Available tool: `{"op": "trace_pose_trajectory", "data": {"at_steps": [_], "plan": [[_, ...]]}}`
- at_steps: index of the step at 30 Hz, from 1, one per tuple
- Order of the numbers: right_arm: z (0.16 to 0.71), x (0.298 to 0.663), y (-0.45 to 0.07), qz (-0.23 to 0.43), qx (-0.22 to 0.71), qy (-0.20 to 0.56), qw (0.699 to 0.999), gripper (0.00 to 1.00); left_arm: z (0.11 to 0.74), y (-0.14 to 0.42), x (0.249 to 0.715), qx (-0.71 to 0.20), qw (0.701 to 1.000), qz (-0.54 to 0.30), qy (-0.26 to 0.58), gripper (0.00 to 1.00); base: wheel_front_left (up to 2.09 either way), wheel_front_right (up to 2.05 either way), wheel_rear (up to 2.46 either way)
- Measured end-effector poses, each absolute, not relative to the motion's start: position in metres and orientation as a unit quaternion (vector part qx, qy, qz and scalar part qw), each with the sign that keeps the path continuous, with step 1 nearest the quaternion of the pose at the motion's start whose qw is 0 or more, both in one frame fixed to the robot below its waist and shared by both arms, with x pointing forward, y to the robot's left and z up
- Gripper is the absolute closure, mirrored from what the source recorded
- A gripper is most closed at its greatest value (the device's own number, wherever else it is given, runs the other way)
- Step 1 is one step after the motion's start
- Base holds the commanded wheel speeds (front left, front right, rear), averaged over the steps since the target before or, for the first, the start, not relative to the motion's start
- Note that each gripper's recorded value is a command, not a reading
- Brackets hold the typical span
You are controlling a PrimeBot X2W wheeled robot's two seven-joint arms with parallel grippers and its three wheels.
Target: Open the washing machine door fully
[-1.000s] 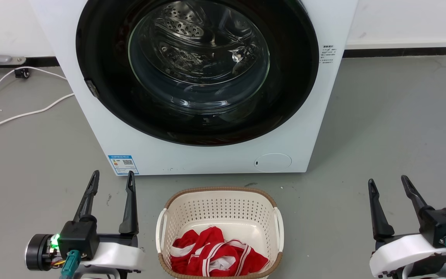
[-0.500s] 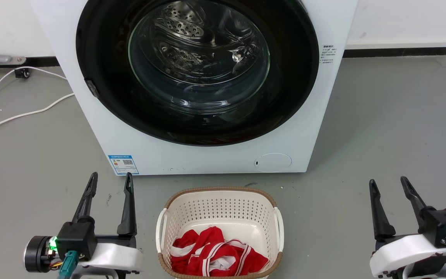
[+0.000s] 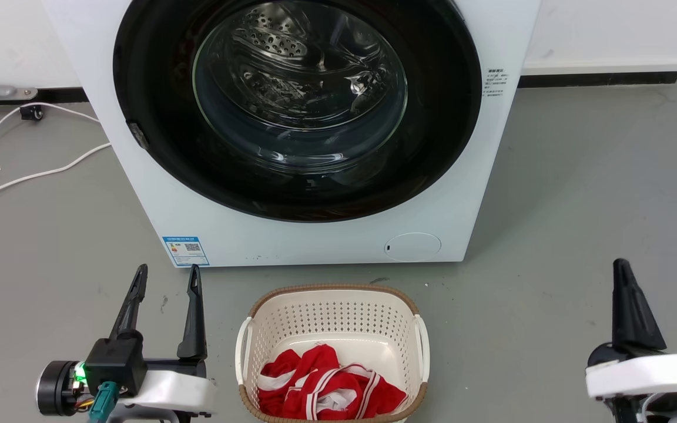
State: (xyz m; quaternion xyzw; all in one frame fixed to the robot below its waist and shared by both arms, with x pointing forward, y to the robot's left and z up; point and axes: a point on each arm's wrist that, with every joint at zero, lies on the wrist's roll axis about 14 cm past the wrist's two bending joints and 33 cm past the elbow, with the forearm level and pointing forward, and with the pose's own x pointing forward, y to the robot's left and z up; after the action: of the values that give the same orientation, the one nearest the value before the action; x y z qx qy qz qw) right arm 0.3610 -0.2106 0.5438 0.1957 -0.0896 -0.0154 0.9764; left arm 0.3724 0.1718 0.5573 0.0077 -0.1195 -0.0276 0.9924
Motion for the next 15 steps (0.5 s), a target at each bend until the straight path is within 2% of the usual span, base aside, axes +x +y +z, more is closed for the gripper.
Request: {"op": "trace_pose_trajectory", "data": {"at_steps": [3,6,7,8,9,11,15], "plan": [[0.547,0.365,-0.219,-0.032,0.306,-0.114,0.945,1.00,0.557,0.172,0.373,0.007,0.992,-0.027,-0.119,0.00,0.00,0.00,0.00],[0.545,0.369,-0.228,-0.052,0.432,-0.130,0.891,1.00,0.557,0.173,0.373,0.006,0.993,-0.025,-0.119,0.00,0.00,0.00,0.00],[0.543,0.371,-0.232,-0.062,0.490,-0.136,0.859,1.00,0.556,0.173,0.374,0.006,0.993,-0.025,-0.118,0.00,0.00,0.00,0.00],[0.543,0.371,-0.232,-0.062,0.490,-0.136,0.859,1.00,0.556,0.173,0.374,0.006,0.993,-0.025,-0.118,0.00,0.00,0.00,0.00],[0.539,0.377,-0.237,-0.074,0.538,-0.138,0.828,1.00,0.555,0.173,0.375,0.006,0.993,-0.025,-0.116,0.00,0.00,0.00,0.00],[0.537,0.386,-0.239,-0.081,0.597,-0.139,0.786,1.00,0.553,0.172,0.377,0.005,0.993,-0.025,-0.114,0.00,0.00,0.00,0.00],[0.541,0.410,-0.235,-0.072,0.648,-0.133,0.746,1.00,0.552,0.171,0.385,0.004,0.993,-0.026,-0.113,0.00,0.00,0.00,0.00]]}}
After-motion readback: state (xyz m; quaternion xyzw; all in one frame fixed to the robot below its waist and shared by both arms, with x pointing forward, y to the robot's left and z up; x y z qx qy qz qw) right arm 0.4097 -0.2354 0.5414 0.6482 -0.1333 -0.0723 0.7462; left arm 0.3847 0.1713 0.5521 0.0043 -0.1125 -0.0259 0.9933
